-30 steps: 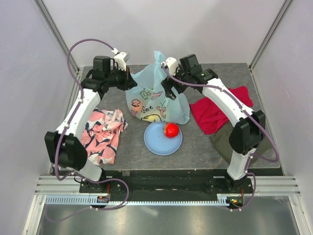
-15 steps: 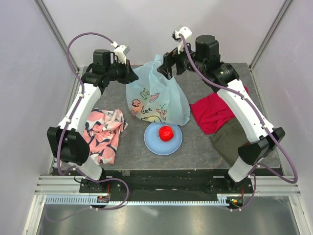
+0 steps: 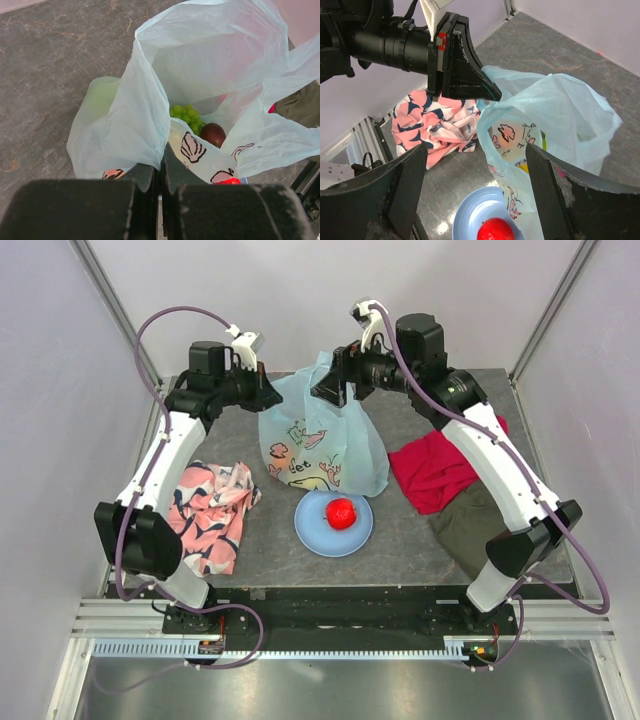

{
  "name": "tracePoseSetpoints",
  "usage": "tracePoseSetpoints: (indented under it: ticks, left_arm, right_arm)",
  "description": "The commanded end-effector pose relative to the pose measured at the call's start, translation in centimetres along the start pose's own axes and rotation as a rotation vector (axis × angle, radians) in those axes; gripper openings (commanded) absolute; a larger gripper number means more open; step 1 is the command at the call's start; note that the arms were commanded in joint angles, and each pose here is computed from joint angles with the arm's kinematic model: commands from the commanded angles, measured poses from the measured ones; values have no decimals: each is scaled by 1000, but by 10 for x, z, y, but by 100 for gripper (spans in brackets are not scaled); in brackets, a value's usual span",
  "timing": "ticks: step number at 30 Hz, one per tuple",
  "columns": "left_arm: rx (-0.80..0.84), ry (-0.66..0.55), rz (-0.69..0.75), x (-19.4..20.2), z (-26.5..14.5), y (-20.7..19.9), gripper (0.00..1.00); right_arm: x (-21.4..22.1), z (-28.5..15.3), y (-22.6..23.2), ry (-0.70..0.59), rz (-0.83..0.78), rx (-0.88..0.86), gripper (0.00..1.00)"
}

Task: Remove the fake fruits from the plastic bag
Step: Adjust the plastic bag at the center of the board.

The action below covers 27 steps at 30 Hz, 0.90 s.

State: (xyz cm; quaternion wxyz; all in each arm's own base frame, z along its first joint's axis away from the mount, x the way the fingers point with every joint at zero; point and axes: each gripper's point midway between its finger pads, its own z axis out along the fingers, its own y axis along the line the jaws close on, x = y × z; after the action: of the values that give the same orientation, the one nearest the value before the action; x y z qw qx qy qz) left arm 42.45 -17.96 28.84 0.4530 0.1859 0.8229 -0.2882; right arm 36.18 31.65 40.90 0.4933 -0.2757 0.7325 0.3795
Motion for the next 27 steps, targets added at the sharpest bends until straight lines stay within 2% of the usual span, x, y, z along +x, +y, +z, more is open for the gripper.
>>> tracePoseSetpoints:
  ticks: [1,6,11,12,14,15,16,17,18,20,22,23,25,26,27]
  left_arm:
    - [-5,-60,32,-17,-16,-9,2]
    - [-10,-67,42,-20,-19,-10,2]
    - [-16,-69,47,-21,-19,-9,2]
    - [-17,-69,48,-21,-19,-8,2]
    - [-19,-66,51,-22,-16,-6,2]
    - [-19,-65,52,-23,-14,-5,2]
    - [-18,-62,51,-23,-11,-3,2]
    - [-17,-60,51,-26,-4,0,2]
    - [-17,-58,48,-28,2,3,2]
    - [-31,-68,36,-41,17,13,2]
    - [-35,-94,46,-58,26,17,2]
    - [-49,-131,63,-78,35,24,2]
    - [-72,-178,91,-102,42,32,2]
    - [-97,-262,136,-136,33,30,2]
    - [-115,-277,142,-143,43,39,1]
  right_arm:
    - [1,24,-3,-1,87,-32,86]
    - [-2,53,-17,-7,148,-36,82]
    - [0,71,-27,-23,201,-21,82]
    - [0,75,-29,-27,204,-15,80]
    - [-8,83,-37,-55,188,-13,71]
    - [-15,83,-44,-73,179,-2,61]
    - [-22,83,-50,-91,160,6,56]
    - [-38,80,-67,-134,117,37,51]
    - [-45,78,-77,-157,89,62,42]
    - [-64,71,-121,-216,31,163,33]
    - [-64,75,-163,-235,10,243,10]
    - [-85,58,-188,-299,-20,331,1]
    - [-100,52,-216,-364,-89,395,0]
    - [-115,39,-227,-409,-111,430,0]
    - [-123,31,-236,-440,-136,470,0]
